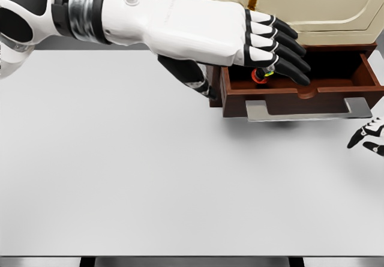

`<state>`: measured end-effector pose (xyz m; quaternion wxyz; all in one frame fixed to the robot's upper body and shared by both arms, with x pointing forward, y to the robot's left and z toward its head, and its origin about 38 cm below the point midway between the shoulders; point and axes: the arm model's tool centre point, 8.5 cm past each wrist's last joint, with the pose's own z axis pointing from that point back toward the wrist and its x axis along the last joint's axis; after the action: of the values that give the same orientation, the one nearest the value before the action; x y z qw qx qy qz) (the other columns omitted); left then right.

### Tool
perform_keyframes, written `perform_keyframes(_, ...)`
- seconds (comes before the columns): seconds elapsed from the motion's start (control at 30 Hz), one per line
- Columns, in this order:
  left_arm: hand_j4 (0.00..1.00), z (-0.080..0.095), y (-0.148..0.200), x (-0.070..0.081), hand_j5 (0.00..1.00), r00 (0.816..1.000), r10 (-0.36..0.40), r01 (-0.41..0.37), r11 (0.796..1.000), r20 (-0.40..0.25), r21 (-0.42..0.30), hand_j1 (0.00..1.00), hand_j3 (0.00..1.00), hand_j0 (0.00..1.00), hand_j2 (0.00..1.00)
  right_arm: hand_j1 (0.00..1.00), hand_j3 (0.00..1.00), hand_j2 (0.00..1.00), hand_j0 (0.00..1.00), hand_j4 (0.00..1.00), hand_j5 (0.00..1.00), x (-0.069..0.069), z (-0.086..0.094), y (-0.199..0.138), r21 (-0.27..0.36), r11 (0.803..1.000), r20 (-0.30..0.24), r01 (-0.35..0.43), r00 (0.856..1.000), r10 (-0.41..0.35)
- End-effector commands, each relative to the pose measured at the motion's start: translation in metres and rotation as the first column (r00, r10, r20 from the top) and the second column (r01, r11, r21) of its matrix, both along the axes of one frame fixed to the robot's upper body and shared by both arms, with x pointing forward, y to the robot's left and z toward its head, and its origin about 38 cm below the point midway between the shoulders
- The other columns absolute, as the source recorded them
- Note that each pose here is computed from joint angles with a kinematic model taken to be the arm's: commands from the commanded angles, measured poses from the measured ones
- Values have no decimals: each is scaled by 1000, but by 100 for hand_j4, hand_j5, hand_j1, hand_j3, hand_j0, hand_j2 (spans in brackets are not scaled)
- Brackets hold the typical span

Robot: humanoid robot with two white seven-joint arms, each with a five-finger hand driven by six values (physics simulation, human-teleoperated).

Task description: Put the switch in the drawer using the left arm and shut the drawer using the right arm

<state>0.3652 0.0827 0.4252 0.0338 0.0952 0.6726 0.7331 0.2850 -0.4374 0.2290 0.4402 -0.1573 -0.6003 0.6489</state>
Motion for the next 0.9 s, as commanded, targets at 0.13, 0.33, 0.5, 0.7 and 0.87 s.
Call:
perform_keyframes(0.13, 99, -33, 16, 4, 99, 826, 47, -28, 999, -561, 41, 99, 99, 99, 99, 49, 49, 49, 49, 49, 49, -1, -5, 3, 11, 1000, -19, -8, 1000, 8)
perform_keyframes(0.33, 100, -45, 19, 39, 100, 457, 331, -322, 927, -825, 193, 100, 100, 100, 100, 49, 49, 49, 49, 49, 49, 4, 3, 4, 10, 1000, 8, -11, 1000, 10)
perform_keyframes(0.5, 100, -63, 18, 50, 100, 383, 404, -437, 871, -830, 222, 100, 100, 100, 100, 49, 49, 49, 49, 49, 49, 16, 4, 18, 2, 998, 7, -63, 998, 63)
perform_keyframes(0.7, 100, -63, 22, 50, 100, 392, 388, -430, 879, -834, 207, 100, 100, 100, 100, 49, 49, 49, 49, 49, 49, 22, 10, 21, -7, 997, 20, -79, 997, 79)
perform_keyframes(0.87, 100, -59, 35, 41, 100, 449, 330, -338, 923, -830, 184, 100, 100, 100, 100, 49, 49, 49, 49, 49, 49, 27, 17, 22, -8, 997, 44, -81, 996, 82)
